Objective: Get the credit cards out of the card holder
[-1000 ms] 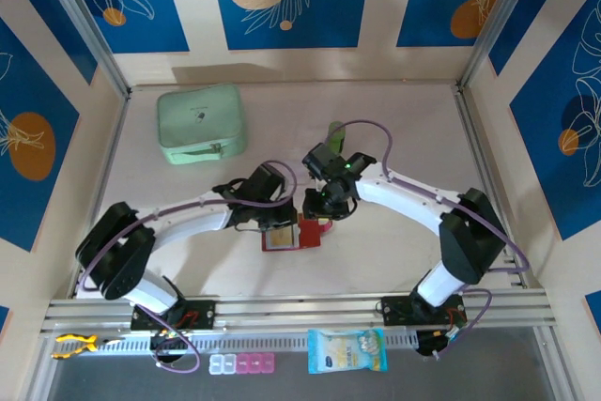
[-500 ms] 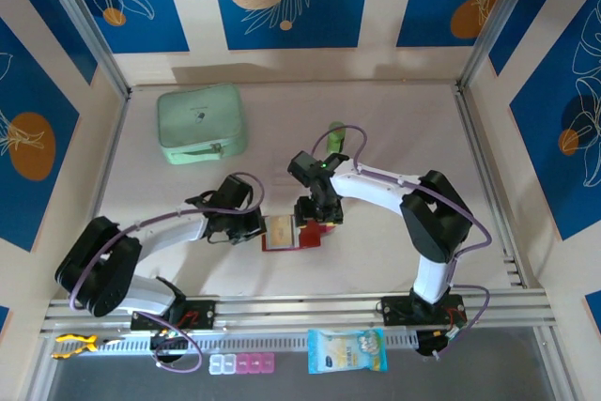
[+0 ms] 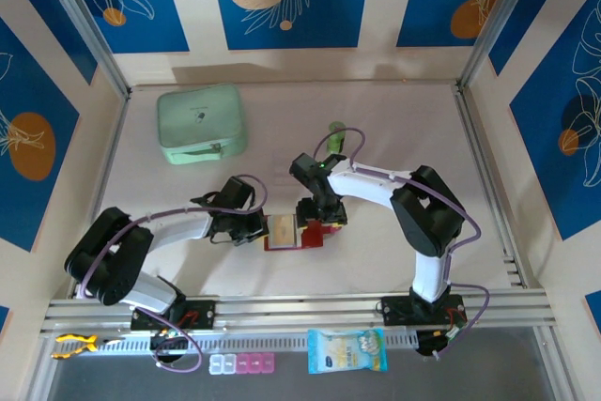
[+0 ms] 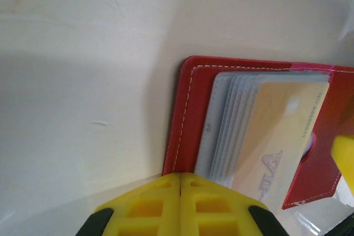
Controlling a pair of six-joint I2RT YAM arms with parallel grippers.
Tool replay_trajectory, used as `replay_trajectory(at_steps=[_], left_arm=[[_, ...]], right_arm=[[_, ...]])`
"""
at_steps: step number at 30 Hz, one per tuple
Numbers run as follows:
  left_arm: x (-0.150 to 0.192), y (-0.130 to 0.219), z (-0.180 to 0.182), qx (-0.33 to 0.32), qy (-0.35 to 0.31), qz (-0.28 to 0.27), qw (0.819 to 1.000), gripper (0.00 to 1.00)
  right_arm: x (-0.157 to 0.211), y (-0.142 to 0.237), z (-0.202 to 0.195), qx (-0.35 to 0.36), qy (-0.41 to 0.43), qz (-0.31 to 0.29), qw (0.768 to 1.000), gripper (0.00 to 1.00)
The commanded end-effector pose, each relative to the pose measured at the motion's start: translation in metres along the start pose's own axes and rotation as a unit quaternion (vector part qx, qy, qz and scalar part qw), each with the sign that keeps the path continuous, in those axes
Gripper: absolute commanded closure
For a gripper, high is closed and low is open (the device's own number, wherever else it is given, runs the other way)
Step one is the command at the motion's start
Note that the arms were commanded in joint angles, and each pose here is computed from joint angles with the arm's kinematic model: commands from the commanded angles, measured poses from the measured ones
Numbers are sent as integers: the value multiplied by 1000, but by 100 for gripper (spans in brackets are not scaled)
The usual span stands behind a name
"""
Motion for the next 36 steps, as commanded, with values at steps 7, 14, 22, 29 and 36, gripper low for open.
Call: replay_trajectory(at_steps=[7,14,22,29,36], left_arm=[[4,4,12,-27,4,2,1000,97],[2,21,2,-16,-5,-14,1000,97],[-3,32,-24,30,-32,-20,999,95],[-7,23,-31,30,-45,-4,999,92],[-8,4,-30,28,-45,20,998,92]], right_arm=[[9,-33,-11,35,-1,36,999,16],[12,-38,-10,60,11,36,998,17],[10,-29,8,50,54,8,997,18],[8,-5,4,56,53,-23,997,18],[9,27,11,5,46,-59,997,21]])
Point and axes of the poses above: each hand's point on the last joint's axis, 136 mm out from that joint toward the fingers, its own y axis back along the fingers, its own z axis along the line the jaws close on, x = y × z, the point moved 6 cm from there along y, back along the fingers, and after that the axes turned 7 degrees about y, right-handed, at the moved point
